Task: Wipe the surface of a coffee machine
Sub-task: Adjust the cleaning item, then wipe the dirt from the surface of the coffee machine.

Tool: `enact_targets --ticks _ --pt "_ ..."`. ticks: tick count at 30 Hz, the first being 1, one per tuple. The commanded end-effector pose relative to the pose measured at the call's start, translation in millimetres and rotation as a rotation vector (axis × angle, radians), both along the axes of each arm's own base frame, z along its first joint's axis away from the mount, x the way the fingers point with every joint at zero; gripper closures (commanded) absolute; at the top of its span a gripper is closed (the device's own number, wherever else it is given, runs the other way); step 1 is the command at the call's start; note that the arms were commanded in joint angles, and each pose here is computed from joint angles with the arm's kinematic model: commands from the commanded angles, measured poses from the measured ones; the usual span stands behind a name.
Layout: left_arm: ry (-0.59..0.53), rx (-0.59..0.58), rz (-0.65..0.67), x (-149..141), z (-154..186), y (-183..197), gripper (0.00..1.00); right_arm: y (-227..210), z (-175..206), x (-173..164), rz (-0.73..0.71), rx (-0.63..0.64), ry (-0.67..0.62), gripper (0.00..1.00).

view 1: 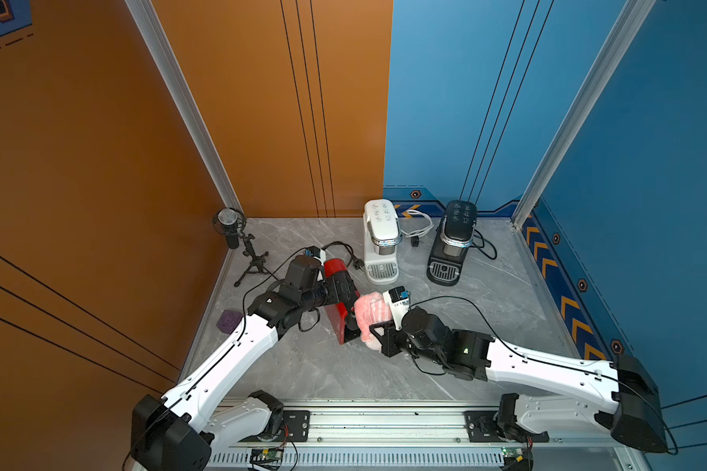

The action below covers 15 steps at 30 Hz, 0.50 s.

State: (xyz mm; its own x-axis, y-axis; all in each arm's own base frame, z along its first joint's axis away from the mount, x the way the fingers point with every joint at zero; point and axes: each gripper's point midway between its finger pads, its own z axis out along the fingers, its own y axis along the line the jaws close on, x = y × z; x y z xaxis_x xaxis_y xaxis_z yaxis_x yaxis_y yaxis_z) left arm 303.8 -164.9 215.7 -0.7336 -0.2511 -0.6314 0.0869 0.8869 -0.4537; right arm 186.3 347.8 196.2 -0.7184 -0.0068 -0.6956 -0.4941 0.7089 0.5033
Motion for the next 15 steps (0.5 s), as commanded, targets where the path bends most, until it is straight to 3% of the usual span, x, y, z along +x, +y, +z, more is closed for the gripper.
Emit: enact_targets --ticks 1,10,15 --pt "-0.036 0.187 0.058 1.5 -10.4 24.4 0.09 25.8 17.2 0.0 0.009 0.097 -0.026 1.0" --pt "0.1 0.297 0.045 -10.7 -75.5 29.4 0.12 66.0 -10.7 -8.7 0.08 0.055 0.015 1.0" --pt "0.114 0.306 0.056 -16.9 -84.2 36.0 0.12 47.6 -23.2 5.9 0.018 -0.025 0.005 1.0"
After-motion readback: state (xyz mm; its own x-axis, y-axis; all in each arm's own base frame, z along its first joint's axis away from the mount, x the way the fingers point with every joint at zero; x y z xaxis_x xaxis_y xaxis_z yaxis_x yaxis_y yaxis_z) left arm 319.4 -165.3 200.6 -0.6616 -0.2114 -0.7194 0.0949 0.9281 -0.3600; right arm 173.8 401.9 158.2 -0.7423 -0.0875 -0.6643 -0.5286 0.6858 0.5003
